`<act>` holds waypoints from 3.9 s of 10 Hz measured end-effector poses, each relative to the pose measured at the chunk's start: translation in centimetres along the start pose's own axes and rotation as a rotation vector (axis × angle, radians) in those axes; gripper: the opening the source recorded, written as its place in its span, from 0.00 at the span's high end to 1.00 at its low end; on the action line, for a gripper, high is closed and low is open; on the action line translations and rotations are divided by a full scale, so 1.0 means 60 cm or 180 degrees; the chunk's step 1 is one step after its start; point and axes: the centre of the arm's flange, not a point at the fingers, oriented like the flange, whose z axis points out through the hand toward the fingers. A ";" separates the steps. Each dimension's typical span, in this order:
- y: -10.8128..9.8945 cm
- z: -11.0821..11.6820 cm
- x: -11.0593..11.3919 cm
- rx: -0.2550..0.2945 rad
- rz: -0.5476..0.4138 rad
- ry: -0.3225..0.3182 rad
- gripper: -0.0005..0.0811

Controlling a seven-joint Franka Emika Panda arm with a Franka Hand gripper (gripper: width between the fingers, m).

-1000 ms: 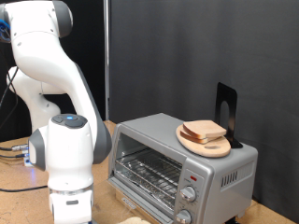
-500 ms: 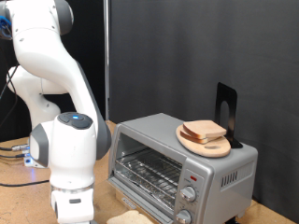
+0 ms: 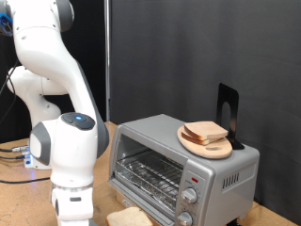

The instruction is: Make a piece of toast with the oven

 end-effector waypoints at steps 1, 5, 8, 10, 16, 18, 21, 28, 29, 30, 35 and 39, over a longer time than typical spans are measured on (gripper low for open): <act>-0.006 -0.001 -0.006 -0.0001 -0.0022 -0.0018 0.39; -0.030 -0.011 -0.027 -0.0019 -0.0119 -0.0101 0.39; -0.051 -0.021 -0.039 -0.0021 -0.0204 -0.0227 0.39; -0.069 -0.023 -0.043 -0.0030 -0.0193 -0.0332 0.39; -0.114 -0.030 -0.027 0.0003 -0.0161 -0.0378 0.39; -0.129 -0.028 -0.024 0.0024 -0.0211 -0.0374 0.39; -0.158 -0.029 -0.041 0.0047 -0.0403 -0.0299 0.39; -0.196 -0.037 -0.068 0.0086 -0.0042 -0.0076 0.39; -0.197 -0.038 -0.067 0.0099 0.0059 -0.0045 0.39; -0.196 -0.038 -0.066 0.0117 0.0121 -0.0013 0.39; -0.145 -0.043 -0.099 0.0389 0.0143 0.0200 0.39; -0.094 -0.065 -0.137 0.0510 0.0274 0.0215 0.39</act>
